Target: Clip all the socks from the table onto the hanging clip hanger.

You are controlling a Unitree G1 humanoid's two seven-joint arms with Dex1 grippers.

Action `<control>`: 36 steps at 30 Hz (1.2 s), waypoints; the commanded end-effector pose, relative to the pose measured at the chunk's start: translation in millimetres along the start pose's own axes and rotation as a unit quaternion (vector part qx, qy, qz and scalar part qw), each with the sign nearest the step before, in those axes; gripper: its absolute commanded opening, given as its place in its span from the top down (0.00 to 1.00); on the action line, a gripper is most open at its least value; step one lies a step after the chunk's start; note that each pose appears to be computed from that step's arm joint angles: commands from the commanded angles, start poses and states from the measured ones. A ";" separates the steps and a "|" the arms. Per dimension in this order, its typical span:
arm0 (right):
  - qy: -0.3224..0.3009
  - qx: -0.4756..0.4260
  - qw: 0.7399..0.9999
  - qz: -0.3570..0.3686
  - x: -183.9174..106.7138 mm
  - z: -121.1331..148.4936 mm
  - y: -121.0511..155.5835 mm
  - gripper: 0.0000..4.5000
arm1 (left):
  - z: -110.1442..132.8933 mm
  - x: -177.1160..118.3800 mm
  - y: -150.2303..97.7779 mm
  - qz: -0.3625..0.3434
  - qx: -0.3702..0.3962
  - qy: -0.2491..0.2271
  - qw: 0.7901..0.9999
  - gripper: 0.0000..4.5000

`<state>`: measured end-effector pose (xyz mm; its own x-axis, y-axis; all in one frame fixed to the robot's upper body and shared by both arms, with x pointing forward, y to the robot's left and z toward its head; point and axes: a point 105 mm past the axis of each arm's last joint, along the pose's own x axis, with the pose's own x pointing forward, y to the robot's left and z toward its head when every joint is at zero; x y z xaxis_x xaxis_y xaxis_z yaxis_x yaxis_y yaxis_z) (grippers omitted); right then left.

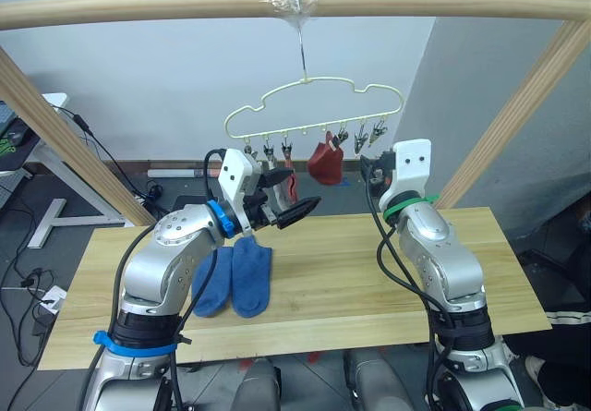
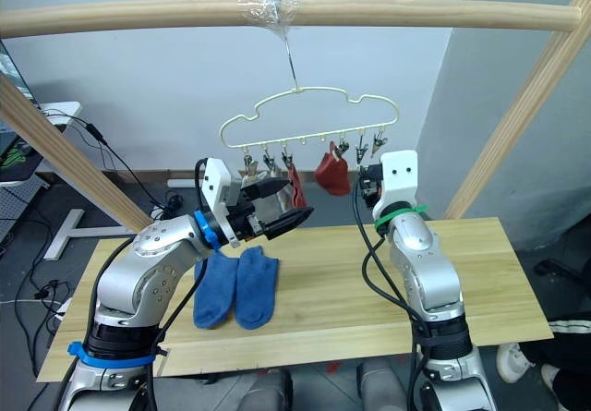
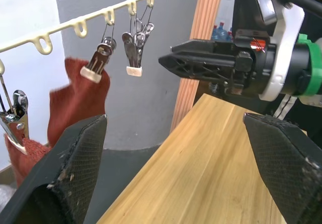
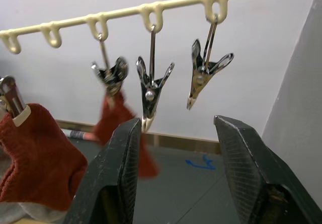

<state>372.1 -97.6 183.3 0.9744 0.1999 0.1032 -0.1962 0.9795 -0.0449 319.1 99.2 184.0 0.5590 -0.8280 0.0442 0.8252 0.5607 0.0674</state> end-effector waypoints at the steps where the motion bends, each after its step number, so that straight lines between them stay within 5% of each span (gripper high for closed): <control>1: -0.038 -0.005 0.999 0.004 4.5 17.8 1.8 0.47 | 19.2 -0.9 -3.4 -0.006 0.033 -0.026 0.999 0.00; 9: -0.046 -0.008 0.999 0.003 13.6 19.8 4.4 0.47 | 24.9 -1.1 -3.8 -0.004 0.040 -0.032 0.999 0.00; 13: -0.050 -0.005 0.999 0.006 18.2 21.7 8.0 0.66 | 26.6 -1.1 -4.2 -0.003 0.042 -0.034 0.999 0.00; 36: -0.064 -0.006 0.998 -0.007 38.7 29.1 7.2 0.66 | 31.0 2.6 -1.7 -0.002 0.045 -0.040 0.998 0.00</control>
<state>405.5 -82.8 197.2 0.9680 0.1919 0.1617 -0.1863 0.9813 -0.0488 320.0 97.1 198.4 0.5620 -0.8241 0.0710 0.8165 0.5664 0.1119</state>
